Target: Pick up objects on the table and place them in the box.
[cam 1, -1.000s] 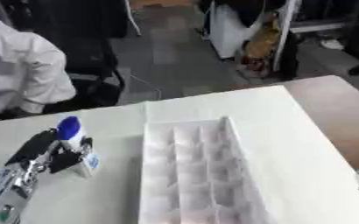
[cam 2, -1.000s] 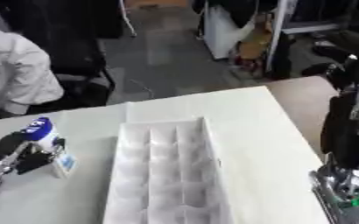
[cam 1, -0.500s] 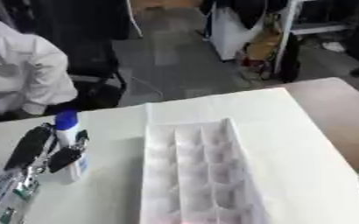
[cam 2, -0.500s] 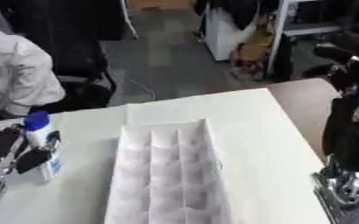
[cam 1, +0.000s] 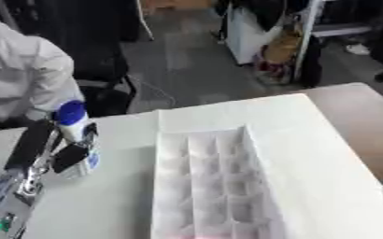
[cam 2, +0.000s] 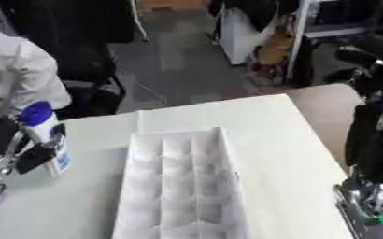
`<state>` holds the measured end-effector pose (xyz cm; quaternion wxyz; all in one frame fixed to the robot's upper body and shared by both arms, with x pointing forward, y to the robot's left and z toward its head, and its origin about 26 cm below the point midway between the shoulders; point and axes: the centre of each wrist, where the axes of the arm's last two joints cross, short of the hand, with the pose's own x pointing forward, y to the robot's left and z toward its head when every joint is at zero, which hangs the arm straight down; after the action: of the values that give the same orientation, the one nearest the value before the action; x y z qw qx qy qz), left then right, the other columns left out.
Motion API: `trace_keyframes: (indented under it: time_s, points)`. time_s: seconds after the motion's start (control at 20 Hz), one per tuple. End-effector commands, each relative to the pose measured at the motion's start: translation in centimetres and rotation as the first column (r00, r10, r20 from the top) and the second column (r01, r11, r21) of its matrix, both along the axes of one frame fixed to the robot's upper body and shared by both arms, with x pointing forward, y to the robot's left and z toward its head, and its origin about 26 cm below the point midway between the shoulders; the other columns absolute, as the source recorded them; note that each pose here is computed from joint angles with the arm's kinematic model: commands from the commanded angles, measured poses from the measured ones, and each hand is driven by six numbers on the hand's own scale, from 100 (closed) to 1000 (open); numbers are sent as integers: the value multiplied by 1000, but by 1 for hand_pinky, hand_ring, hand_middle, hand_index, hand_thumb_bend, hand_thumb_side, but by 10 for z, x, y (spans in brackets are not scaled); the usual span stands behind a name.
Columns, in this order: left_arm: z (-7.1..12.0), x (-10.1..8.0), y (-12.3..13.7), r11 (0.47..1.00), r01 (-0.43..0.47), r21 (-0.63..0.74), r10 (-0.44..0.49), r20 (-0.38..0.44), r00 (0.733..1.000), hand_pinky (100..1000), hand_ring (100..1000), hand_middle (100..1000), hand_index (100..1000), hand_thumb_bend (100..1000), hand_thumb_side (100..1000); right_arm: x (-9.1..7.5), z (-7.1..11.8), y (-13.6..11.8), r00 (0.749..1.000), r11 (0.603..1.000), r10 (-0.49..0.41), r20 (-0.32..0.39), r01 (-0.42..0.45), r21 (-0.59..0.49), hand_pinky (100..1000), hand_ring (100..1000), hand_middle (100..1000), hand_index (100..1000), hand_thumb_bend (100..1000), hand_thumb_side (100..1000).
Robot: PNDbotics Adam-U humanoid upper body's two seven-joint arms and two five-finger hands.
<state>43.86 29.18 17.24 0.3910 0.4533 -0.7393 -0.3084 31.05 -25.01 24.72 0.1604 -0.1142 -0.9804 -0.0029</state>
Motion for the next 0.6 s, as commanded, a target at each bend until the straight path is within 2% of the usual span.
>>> trace_keyframes:
  time_s: [0.05,0.15,0.3,0.6]
  points:
    - [37,-6,-7,995,90,35,-93,74,993,100,100,100,372,100,706,-3,7,0,1000,1000,8,23,-7,-13,493,666,691,765,100,865]
    - [45,-10,-17,986,160,52,-164,69,984,100,100,100,372,100,729,-3,7,1,1000,1000,8,24,-8,-13,493,666,691,765,100,866]
    - [55,-17,-29,959,271,79,-275,41,961,100,100,100,373,100,717,-3,7,1,1000,1000,10,25,-10,-14,493,666,691,765,100,865]
    - [70,-23,-47,871,474,129,-474,-31,880,100,100,100,376,100,731,-3,9,3,999,1000,19,28,-18,-17,494,666,691,765,100,865]
